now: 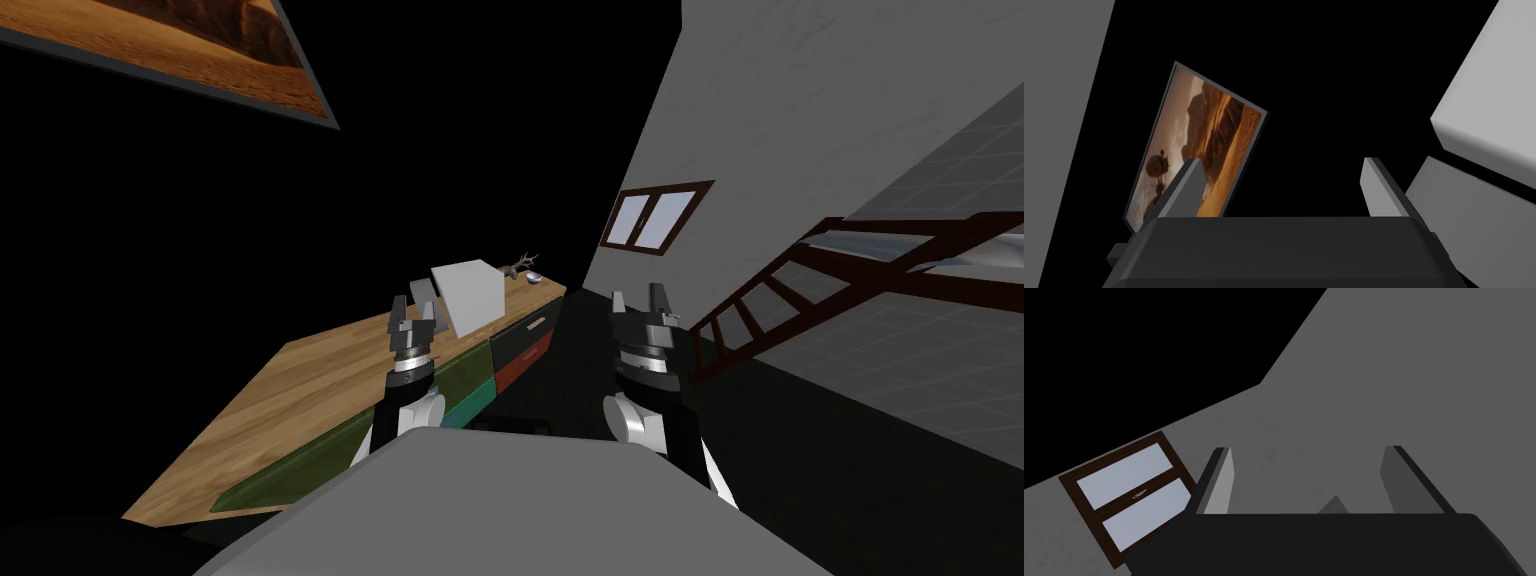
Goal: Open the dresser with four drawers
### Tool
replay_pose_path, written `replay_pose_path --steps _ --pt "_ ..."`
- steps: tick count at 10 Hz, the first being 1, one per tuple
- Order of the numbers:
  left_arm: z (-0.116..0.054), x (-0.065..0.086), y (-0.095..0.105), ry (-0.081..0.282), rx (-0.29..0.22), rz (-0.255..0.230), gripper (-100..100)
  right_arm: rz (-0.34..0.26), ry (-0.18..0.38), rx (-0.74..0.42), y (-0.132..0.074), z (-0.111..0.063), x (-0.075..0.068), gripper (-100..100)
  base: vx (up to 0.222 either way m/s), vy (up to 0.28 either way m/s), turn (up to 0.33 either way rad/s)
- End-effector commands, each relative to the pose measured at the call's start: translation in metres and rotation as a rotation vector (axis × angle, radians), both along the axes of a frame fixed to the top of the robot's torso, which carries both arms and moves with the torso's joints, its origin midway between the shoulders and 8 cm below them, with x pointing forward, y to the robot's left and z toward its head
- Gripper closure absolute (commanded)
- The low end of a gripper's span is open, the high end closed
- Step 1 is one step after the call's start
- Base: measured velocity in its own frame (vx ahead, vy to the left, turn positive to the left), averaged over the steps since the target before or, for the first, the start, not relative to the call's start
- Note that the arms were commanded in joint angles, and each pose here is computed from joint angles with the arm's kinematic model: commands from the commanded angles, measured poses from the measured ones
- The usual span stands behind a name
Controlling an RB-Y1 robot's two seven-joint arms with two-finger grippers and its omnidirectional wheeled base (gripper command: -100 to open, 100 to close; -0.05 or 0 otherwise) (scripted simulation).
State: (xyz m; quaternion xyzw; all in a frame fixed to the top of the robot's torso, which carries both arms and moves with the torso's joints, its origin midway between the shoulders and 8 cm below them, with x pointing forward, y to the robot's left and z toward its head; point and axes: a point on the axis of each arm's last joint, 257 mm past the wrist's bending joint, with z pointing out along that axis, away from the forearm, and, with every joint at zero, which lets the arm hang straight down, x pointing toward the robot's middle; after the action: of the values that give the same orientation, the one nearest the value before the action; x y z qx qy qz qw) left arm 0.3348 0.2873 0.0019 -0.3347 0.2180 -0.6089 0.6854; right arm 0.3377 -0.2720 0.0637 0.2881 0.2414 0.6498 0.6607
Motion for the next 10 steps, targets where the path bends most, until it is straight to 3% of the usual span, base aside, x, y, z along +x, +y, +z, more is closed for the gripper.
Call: replay_pose_path --steps 1,9,10 --pt "0.0000 0.0000 0.0000 0.000 0.000 0.000 0 0.000 0.000 0.000 0.0000 0.0000 0.0000 0 0.000 0.000 0.000" --pt "0.0002 -0.0001 0.0000 0.000 0.000 0.000 0 0.000 0.000 0.000 0.0000 0.0002 -0.0001 0 0.000 0.000 0.000" --pt "-0.0034 0.0027 -0.0028 0.016 0.034 -0.022 -100 0.000 0.000 0.000 0.0000 0.0002 -0.0001 0 0.021 -0.020 0.018"
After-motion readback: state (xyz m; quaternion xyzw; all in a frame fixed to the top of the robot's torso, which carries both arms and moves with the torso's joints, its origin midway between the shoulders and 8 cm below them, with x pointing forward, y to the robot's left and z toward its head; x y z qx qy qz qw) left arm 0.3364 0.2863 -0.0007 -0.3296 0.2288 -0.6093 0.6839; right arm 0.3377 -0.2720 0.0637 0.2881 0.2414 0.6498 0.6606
